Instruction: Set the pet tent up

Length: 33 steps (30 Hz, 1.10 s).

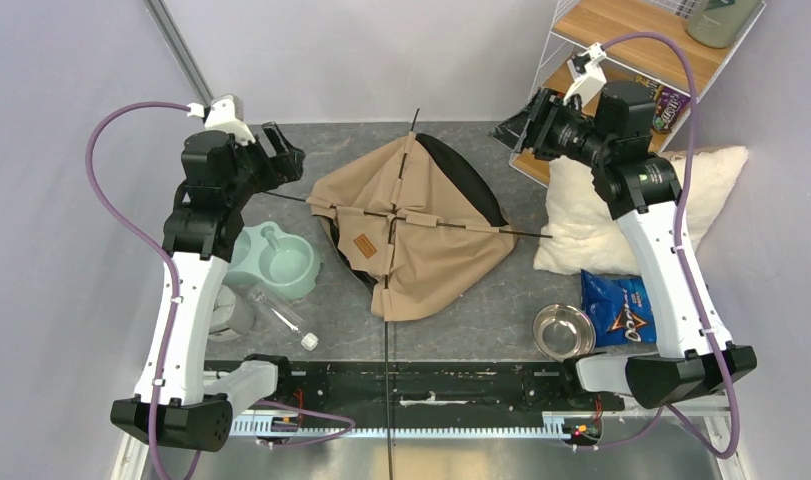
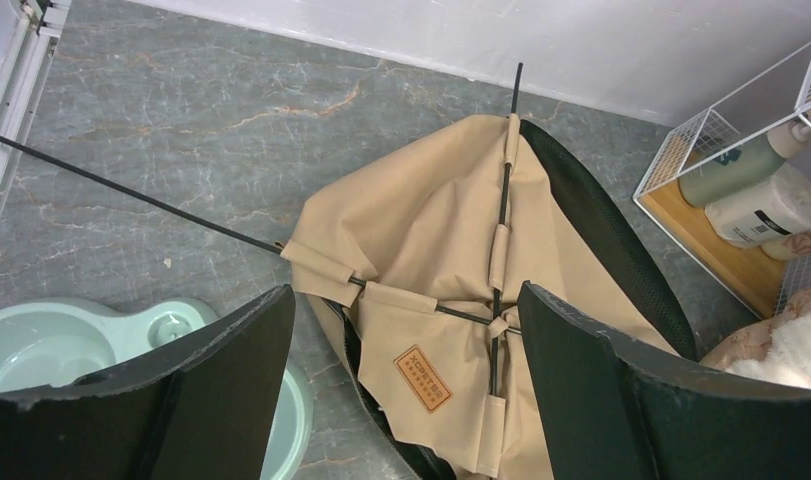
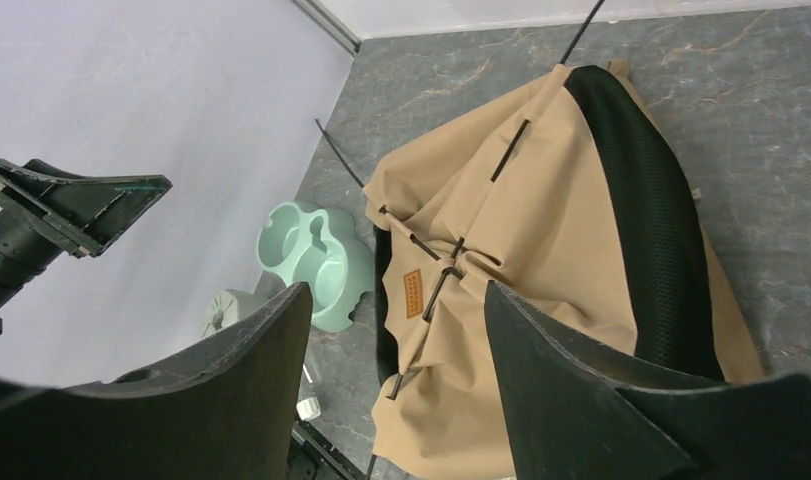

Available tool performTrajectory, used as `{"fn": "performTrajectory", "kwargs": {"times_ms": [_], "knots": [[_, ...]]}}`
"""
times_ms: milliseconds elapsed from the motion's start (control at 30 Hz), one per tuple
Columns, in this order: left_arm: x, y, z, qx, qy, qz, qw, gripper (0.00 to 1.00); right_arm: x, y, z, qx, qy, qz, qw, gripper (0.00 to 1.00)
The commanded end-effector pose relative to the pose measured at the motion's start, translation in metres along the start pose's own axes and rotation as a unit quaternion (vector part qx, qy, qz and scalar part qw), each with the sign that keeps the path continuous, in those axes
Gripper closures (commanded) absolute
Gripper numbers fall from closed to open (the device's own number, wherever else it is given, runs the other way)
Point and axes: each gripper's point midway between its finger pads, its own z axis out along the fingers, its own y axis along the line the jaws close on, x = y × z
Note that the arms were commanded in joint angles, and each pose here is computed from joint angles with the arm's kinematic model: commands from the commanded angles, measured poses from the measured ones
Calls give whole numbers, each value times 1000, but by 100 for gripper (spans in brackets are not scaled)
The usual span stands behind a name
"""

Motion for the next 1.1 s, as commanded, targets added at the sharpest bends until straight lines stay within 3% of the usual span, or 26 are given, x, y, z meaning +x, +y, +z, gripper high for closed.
{"fn": "performTrajectory", "kwargs": {"times_ms": [0, 133, 367, 667, 1067], "knots": [[-7, -5, -6, 12, -17, 1, 1000, 11, -1, 20, 13, -33, -14, -22, 999, 28], [-2, -7, -5, 20, -11, 1, 1000, 10, 24, 33, 37, -21, -11, -65, 998, 27], [11, -17, 1, 53, 16, -5, 998, 9, 58, 19, 96, 51, -13, -75, 996, 31], [21, -20, 19, 62, 42, -18, 997, 12, 113, -13, 184, 148, 13, -96, 984, 52], [43, -18, 40, 58, 81, -46, 994, 15, 159, -57, 272, 179, -26, -69, 981, 57]]}}
